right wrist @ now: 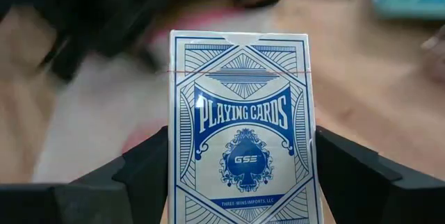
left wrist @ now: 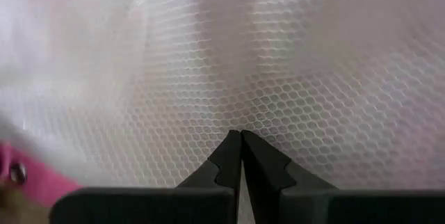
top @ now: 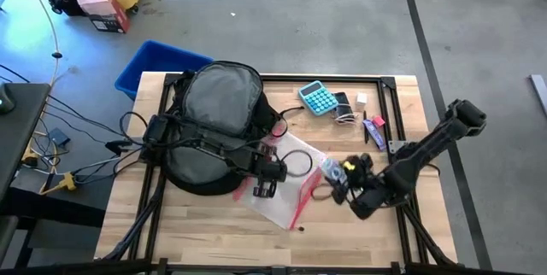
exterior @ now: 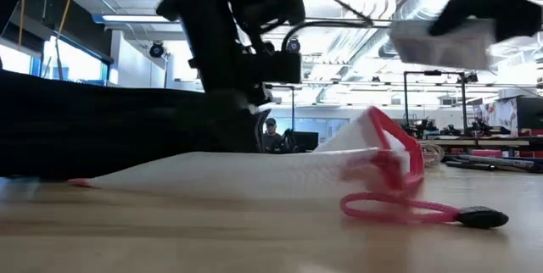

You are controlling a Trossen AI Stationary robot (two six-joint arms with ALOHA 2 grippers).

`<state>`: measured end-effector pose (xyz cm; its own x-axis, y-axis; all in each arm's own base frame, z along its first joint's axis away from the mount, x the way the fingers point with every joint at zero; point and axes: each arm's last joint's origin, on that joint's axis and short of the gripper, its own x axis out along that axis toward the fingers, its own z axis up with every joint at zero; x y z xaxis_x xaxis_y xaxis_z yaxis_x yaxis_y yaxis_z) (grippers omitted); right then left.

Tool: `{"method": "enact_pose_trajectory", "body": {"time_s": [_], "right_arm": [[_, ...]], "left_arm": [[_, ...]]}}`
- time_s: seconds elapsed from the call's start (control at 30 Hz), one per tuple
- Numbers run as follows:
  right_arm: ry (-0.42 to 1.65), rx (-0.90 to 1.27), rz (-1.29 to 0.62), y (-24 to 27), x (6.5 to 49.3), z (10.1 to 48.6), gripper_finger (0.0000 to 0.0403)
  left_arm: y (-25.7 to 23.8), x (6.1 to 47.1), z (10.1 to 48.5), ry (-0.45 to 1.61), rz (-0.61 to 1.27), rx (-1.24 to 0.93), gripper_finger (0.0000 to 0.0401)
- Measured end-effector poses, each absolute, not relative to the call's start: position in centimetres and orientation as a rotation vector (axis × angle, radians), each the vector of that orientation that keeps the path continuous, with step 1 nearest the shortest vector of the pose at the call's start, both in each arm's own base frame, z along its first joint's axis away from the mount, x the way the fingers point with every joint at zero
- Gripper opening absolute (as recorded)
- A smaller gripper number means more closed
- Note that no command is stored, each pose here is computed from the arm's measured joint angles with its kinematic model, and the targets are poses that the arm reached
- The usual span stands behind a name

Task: Unpack backpack
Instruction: Remove the white game card in the pink zip bag, then prepare the pink zip bag

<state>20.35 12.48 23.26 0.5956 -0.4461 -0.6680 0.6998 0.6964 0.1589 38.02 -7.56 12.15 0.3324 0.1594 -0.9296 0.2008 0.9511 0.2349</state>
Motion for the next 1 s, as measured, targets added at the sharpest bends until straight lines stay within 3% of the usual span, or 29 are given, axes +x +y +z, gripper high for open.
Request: {"method": "enact_pose_trajectory", "body": {"time_s": [0.17,0.5,0.73,1.0], "right_arm": [[0.648,0.408,-0.857,8.3,22.6,22.9,0.0276],[1.003,0.438,-0.995,1.3,26.8,17.5,0.0275],[1.026,0.435,-1.131,-2.4,28.5,13.7,0.0343],[1.015,0.387,-1.097,-2.2,28.6,14.0,0.0357]], "left_arm": [[-9.1,38.3,13.5,1.215,-0.013,0.459,0.0],[-12.2,36.1,20.5,1.174,0.047,0.457,0.0016],[-15.2,34.1,23.6,1.05,-0.004,0.421,0.0017],[-17.0,33.5,24.2,0.998,-0.07,0.478,0.0017]]}}
